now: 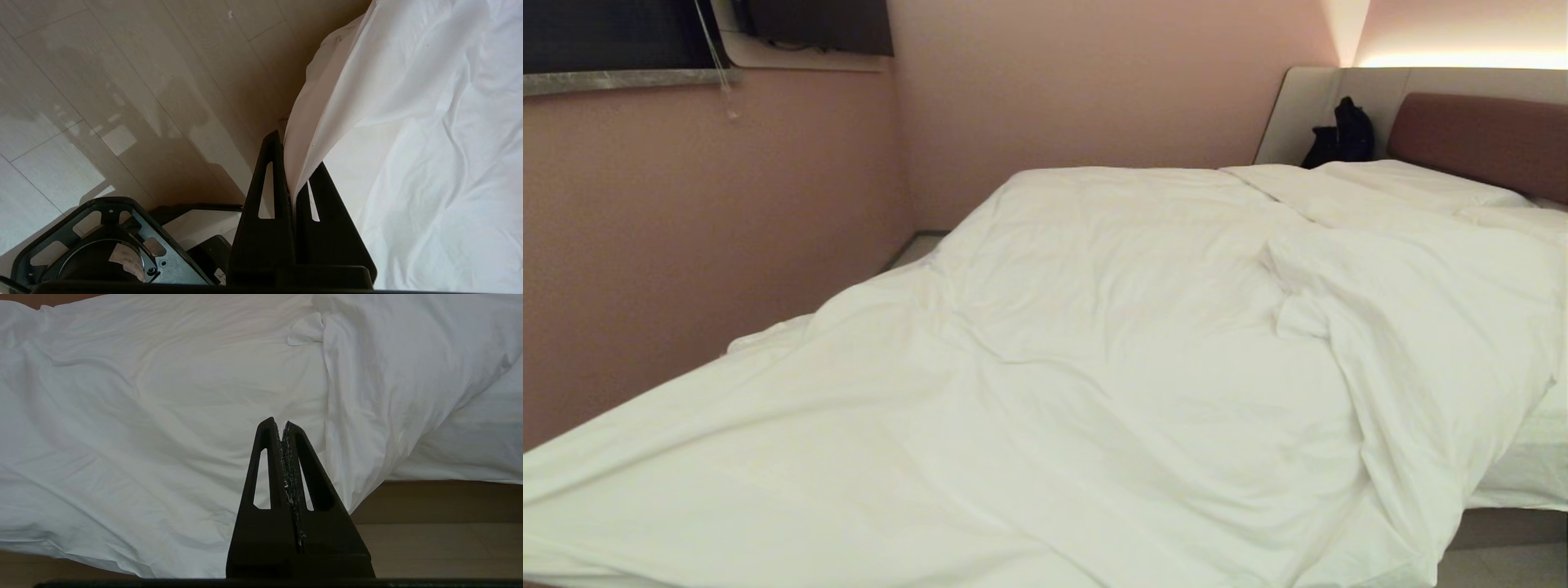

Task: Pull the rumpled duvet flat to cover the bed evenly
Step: Flatten the corners of the folded blanket

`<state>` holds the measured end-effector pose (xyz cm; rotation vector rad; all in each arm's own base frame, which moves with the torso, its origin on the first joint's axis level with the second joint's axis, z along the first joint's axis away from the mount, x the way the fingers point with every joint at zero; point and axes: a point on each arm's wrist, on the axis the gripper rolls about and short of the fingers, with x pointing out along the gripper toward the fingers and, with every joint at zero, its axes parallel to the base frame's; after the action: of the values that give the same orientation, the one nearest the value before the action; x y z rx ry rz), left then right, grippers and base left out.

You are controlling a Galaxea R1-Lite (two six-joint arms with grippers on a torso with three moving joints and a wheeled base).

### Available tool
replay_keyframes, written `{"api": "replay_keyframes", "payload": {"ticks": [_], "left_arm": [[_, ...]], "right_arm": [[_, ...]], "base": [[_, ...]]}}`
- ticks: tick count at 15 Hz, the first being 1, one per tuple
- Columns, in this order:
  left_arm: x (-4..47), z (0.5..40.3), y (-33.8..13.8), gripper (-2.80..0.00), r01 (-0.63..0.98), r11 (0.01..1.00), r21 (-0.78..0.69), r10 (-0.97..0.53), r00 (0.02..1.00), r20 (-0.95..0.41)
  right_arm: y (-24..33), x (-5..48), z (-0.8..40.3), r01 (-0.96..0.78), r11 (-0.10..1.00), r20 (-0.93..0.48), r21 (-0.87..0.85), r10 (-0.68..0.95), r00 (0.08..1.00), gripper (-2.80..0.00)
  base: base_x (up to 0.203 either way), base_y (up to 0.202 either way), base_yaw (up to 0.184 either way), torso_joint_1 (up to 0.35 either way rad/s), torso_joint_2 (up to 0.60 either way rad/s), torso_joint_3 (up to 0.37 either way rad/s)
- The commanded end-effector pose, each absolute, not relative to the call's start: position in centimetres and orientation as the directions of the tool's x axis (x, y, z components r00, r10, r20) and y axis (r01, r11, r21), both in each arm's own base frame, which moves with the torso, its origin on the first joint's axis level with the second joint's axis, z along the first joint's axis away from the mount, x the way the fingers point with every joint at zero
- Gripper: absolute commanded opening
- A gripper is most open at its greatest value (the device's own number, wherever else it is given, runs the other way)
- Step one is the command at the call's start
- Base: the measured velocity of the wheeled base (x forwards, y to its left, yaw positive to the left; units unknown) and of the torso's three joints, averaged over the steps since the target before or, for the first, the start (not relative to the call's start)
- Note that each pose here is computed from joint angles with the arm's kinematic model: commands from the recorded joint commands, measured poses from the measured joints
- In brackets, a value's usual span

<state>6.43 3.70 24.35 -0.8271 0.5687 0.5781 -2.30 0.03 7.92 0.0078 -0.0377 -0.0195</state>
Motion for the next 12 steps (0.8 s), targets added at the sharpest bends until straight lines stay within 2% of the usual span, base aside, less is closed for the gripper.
{"api": "replay_keyframes", "payload": {"ticks": [1,12], "left_arm": [[6.3,24.2,3.6,-2.8,-0.674,0.536,-0.509,0.251,0.703,-0.666],[5.2,23.6,2.9,-2.8,-0.689,0.509,-0.516,0.257,0.694,-0.673]], "right_arm": [[0.0,-2.3,7.9,0.02,1.0,0.037,0.008,-0.02,0.999,-2.8],[0.0,-2.3,7.9,0.02,1.0,0.037,0.009,-0.02,0.999,-2.8]], "base": [[0.0,0.0,0.0,0.0,0.0,0.0],[0.0,0.0,0.0,0.0,0.0,0.0]]}}
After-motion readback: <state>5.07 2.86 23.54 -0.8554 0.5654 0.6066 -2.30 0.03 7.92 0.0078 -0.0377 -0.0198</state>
